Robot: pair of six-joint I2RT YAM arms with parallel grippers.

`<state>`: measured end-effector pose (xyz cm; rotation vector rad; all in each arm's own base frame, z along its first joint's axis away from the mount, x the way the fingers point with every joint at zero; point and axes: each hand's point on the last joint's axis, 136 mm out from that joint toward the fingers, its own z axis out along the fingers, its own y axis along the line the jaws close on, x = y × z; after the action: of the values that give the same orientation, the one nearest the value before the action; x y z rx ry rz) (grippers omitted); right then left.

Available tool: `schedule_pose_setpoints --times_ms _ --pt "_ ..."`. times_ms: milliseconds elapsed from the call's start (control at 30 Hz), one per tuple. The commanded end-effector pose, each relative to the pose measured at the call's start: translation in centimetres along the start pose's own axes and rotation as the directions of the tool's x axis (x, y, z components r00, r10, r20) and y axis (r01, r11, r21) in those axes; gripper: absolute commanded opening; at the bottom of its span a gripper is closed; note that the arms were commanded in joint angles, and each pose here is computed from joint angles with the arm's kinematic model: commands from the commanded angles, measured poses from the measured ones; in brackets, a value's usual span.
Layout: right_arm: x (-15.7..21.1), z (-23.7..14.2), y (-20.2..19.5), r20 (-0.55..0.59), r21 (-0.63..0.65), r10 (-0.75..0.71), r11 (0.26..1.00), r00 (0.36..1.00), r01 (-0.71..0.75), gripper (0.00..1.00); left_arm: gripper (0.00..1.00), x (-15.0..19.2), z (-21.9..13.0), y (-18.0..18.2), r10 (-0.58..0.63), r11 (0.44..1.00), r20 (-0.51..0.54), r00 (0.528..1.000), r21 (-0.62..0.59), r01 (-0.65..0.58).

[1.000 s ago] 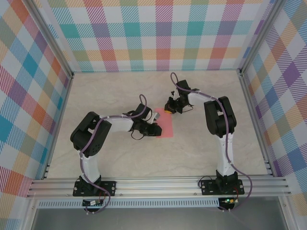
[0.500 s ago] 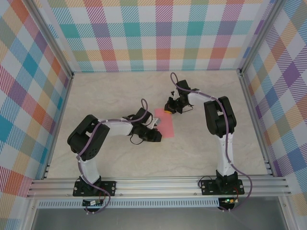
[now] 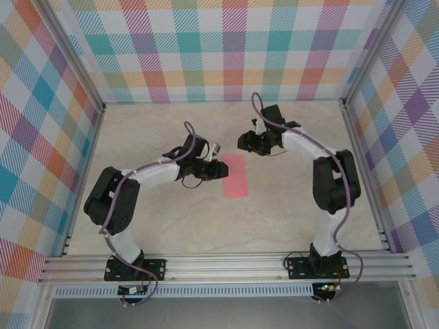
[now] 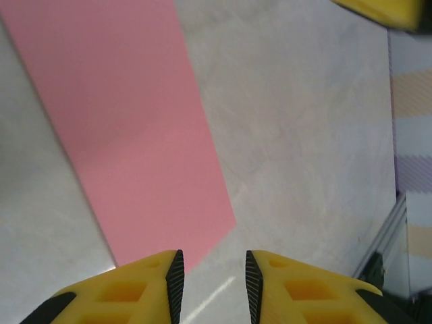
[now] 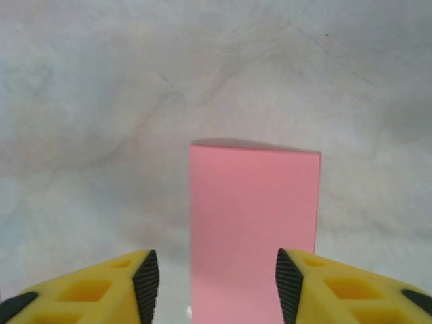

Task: Fold a paper plane with a square sheet of paper (fold left side to right side)
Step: First fold the square sheet of paper in half at the center of the table, then fold the triangle a second time at the center of the table.

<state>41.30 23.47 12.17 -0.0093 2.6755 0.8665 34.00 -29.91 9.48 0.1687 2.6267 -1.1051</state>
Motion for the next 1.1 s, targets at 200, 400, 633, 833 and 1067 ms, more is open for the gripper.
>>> schedule_pose_setpoints --times_ms 200,400,633,833,1067 --pt "7.7 -1.3 -2.6 -0.091 0.018 0.055 0.998 0.994 -0.053 0.68 0.3 -6.3 3.5 2.9 -0.104 0.992 0.04 0.994 -0.071 0.107" --pt "11.0 -0.7 -3.8 -0.14 0.015 0.092 0.996 0.986 -0.091 0.77 0.3 -7.0 5.2 4.2 -0.095 0.989 0.011 0.995 -0.116 0.095" --pt "12.0 -0.2 -4.4 -0.156 0.02 0.107 0.994 0.982 -0.105 0.8 0.3 -6.7 6.8 5.3 -0.109 0.987 -0.019 0.994 -0.124 0.106" --pt "11.2 0.3 -3.3 -0.158 -0.04 0.123 0.991 0.98 -0.131 0.81 0.28 -5.8 7.0 6.8 -0.122 0.978 -0.02 0.992 -0.173 0.116" --pt "9.0 1.4 -1.9 -0.174 -0.108 0.177 0.974 0.969 -0.197 0.78 0.27 -4.7 6.8 7.3 -0.134 0.976 -0.029 0.991 -0.178 0.126"
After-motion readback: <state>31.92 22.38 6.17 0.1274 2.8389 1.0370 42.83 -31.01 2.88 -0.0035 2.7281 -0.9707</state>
